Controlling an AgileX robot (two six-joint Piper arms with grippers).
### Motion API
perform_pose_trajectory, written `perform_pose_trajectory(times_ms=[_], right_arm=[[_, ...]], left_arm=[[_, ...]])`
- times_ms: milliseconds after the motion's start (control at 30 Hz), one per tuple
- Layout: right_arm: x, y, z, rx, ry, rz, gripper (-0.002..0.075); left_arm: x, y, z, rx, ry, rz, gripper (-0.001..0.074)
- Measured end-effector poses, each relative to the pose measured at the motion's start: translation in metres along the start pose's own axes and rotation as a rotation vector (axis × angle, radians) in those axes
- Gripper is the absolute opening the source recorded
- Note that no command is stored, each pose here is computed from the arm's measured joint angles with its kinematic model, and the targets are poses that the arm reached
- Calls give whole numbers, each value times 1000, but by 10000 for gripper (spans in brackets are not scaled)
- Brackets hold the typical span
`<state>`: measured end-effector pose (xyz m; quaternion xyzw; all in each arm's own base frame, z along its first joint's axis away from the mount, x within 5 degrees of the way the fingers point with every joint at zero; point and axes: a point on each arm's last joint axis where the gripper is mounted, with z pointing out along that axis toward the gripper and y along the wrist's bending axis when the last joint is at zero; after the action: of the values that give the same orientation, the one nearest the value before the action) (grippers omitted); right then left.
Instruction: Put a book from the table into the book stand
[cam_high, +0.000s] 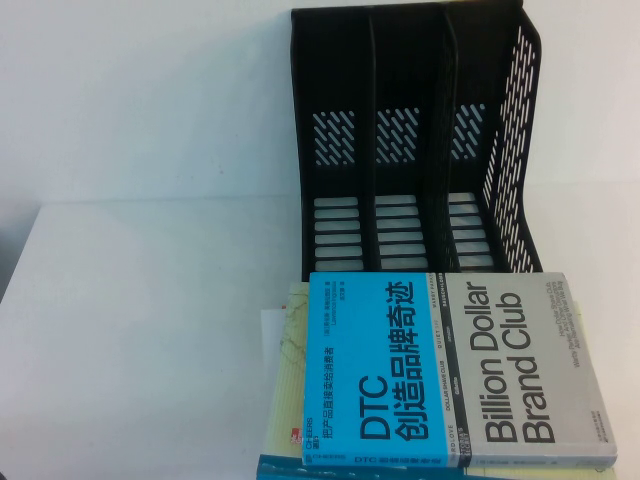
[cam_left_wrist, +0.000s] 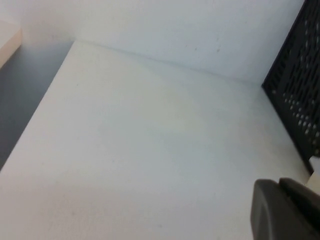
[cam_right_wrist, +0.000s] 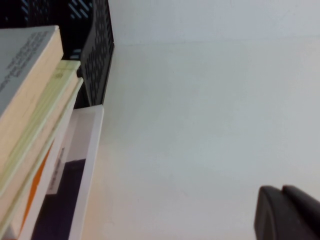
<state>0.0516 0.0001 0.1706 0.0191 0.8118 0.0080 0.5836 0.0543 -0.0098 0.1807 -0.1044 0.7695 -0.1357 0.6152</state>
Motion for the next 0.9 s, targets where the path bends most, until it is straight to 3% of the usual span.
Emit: perform_pose_trajectory(times_ms=[233, 367, 500, 667, 900], right_arm=[[-5, 0, 0, 0, -67, 2, -3], [-11, 0, 0, -2, -133, 14, -3], [-20, 1, -2, -27, -241, 141, -3], [-32, 0, -6, -73, -371, 370, -3], [-38, -1, -8, -80, -438, 415, -3]], left_arm=[[-8, -3, 0, 35, -88, -166, -4], [-8, -3, 0, 46, -83, -198, -4], [-10, -4, -1, 57, -99, -250, -4], [-18, -3, -2, 73, -191, -426, -4], [-22, -2, -3, 85, -232, -552, -4]])
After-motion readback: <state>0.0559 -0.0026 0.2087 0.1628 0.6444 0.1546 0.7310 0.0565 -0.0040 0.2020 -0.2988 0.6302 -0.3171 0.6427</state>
